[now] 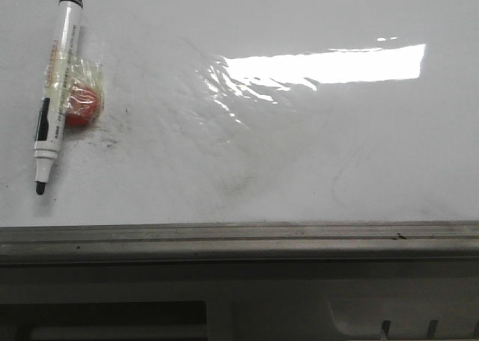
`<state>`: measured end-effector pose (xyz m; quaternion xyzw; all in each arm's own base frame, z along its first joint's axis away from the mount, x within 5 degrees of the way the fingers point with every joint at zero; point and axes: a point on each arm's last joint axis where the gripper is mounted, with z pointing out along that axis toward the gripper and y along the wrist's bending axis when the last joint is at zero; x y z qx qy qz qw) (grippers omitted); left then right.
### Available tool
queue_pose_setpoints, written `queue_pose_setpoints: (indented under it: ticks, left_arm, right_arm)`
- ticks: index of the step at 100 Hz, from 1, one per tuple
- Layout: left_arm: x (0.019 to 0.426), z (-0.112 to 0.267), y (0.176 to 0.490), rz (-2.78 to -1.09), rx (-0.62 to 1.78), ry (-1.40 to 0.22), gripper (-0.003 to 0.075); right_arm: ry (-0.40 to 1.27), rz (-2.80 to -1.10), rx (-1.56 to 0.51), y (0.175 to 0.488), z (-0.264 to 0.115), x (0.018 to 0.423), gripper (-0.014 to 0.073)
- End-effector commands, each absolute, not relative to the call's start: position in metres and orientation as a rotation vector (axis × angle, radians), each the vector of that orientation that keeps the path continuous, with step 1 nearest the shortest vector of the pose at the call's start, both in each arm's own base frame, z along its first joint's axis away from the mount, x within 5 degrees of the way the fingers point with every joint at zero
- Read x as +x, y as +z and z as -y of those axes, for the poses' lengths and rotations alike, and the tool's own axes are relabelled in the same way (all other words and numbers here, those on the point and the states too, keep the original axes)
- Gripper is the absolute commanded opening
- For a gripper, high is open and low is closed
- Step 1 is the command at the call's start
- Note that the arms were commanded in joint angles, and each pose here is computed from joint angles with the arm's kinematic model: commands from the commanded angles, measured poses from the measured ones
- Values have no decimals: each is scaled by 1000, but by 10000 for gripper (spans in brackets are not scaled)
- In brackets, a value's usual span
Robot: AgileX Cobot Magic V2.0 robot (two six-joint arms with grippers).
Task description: Write number 8 on whiteboard
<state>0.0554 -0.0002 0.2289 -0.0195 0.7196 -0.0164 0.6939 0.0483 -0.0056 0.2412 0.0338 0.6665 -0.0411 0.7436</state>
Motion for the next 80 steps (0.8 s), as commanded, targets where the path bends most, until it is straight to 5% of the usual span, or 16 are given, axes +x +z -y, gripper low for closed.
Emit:
queue_pose_setpoints:
  ticks: [1,24,43,50,80]
  left_arm:
    - [59,0,253,-1568,-53,-57,-20]
    - [71,1,267,-1606,-71,-75,14]
    - [77,-1,275,-1506,-136,-131,357]
    - [78,-2,279,-1459,-161,-145,424]
    - [94,19,276,-1505,85,-225,429]
  right_arm:
    - [-81,-1486,70,258,5,48,-63]
    - [-98,-1702,90,267,8,58,-63]
    - [-96,-1685,86,269,8,60,-63]
    - [-96,-1689,86,269,8,60,-63]
    - [-95,-1708,90,267,8,60,-63]
